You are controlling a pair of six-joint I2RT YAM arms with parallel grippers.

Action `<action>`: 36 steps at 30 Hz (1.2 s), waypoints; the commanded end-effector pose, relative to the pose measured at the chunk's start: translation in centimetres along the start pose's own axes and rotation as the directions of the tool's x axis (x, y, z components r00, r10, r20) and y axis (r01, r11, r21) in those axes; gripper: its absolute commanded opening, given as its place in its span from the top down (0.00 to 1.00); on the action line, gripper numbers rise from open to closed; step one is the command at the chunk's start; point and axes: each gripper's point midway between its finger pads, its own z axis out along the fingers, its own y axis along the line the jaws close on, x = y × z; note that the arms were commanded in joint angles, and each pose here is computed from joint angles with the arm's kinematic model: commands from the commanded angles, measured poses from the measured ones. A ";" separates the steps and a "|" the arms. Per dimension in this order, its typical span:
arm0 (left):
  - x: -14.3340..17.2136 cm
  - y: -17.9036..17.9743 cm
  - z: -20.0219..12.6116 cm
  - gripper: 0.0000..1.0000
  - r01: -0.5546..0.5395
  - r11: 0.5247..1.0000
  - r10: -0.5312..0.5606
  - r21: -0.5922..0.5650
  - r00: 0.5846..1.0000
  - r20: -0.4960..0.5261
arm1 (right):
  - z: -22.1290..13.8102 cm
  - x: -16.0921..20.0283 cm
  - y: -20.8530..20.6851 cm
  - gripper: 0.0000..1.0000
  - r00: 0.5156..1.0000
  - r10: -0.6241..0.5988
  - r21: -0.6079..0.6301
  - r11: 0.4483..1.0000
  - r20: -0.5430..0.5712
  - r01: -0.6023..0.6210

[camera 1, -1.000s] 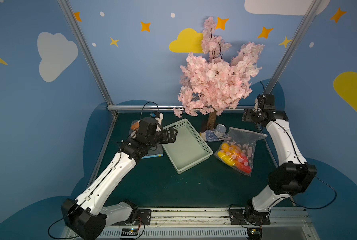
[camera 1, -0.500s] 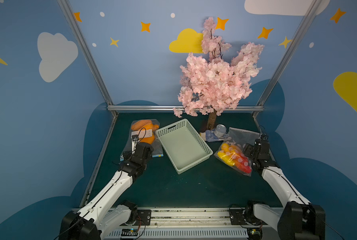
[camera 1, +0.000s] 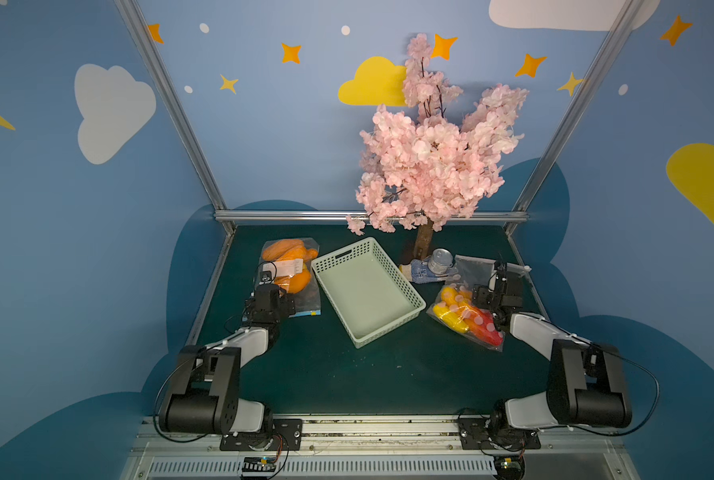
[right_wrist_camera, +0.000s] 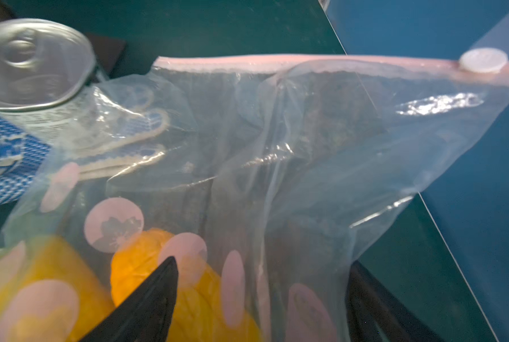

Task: Place the mango in a zip-top bag and seal the zipper
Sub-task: Reset both arms

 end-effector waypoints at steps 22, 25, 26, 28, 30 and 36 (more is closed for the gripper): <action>-1.9 -2.7 0.3 0.00 -0.043 0.984 0.008 0.174 0.981 0.195 | -1.1 0.4 6.5 0.15 0.970 -0.066 -0.262 0.957 0.232 0.127; -1.9 -2.7 0.3 0.00 -0.043 0.984 0.008 0.175 0.981 0.196 | -0.9 0.3 6.3 0.15 0.972 -0.064 -0.234 0.965 0.226 0.118; -2.0 -2.7 0.3 0.00 -0.044 0.984 0.009 0.175 0.980 0.197 | -0.4 0.1 5.9 0.15 0.977 -0.059 -0.210 0.972 0.205 0.103; -1.9 -2.7 0.3 0.00 -0.043 0.984 0.008 0.175 0.981 0.196 | 0.2 0.2 5.4 0.15 0.986 -0.032 -0.225 0.972 0.161 0.068; -1.9 -2.7 0.3 0.00 -0.042 0.984 0.008 0.174 0.981 0.196 | 0.2 0.2 5.2 0.15 0.987 -0.023 -0.228 0.972 0.160 0.059; -1.9 -2.7 0.2 0.00 -0.043 0.983 0.007 0.176 0.980 0.197 | 0.1 0.2 5.3 0.15 0.986 -0.025 -0.227 0.972 0.163 0.062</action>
